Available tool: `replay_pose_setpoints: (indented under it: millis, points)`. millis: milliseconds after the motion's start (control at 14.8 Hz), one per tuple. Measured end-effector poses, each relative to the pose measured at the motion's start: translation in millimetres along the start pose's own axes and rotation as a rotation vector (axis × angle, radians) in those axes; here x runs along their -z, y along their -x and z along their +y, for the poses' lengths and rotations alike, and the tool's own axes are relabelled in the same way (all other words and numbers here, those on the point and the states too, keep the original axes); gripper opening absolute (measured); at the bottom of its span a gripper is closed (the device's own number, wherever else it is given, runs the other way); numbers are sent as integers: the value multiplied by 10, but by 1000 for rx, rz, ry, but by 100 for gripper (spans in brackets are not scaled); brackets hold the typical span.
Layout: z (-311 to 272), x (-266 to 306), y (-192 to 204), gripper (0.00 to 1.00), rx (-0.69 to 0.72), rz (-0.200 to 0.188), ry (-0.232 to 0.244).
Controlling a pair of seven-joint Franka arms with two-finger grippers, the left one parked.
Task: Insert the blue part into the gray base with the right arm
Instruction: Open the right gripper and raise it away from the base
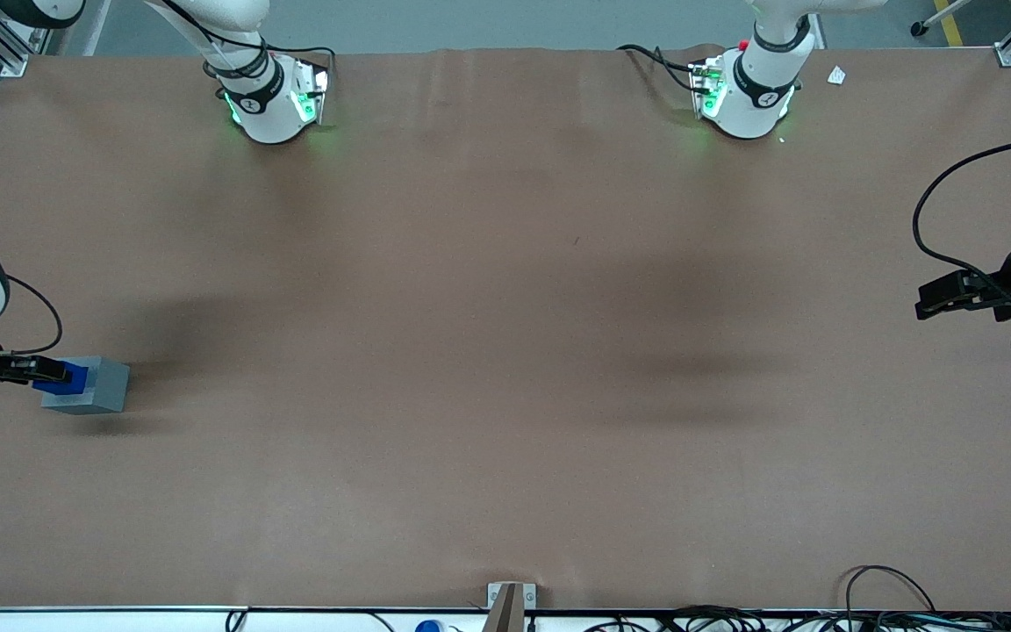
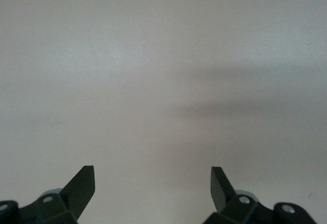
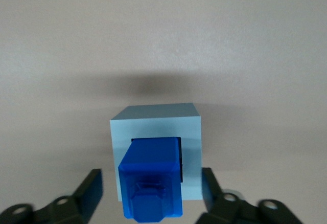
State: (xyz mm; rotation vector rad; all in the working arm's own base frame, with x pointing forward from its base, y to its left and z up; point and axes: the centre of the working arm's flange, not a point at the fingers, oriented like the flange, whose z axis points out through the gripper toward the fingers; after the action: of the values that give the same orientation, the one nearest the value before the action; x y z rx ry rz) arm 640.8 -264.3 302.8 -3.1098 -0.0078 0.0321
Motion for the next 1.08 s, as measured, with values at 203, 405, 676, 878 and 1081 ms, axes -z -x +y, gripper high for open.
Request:
replay_pose_setpoints:
  millis: [203, 405, 676, 878, 1081]
  points:
    - [-156, 389, -64, 100, 24, 37, 8]
    - [-552, 984, -87, 100, 71, 72, 6]
    - [-1159, 1719, -26, 100, 69, 124, -9]
    - [-1678, 2075, 51, 100, 32, 127, -19]
    - [-2019, 2309, 153, 100, -4, 122, -27]
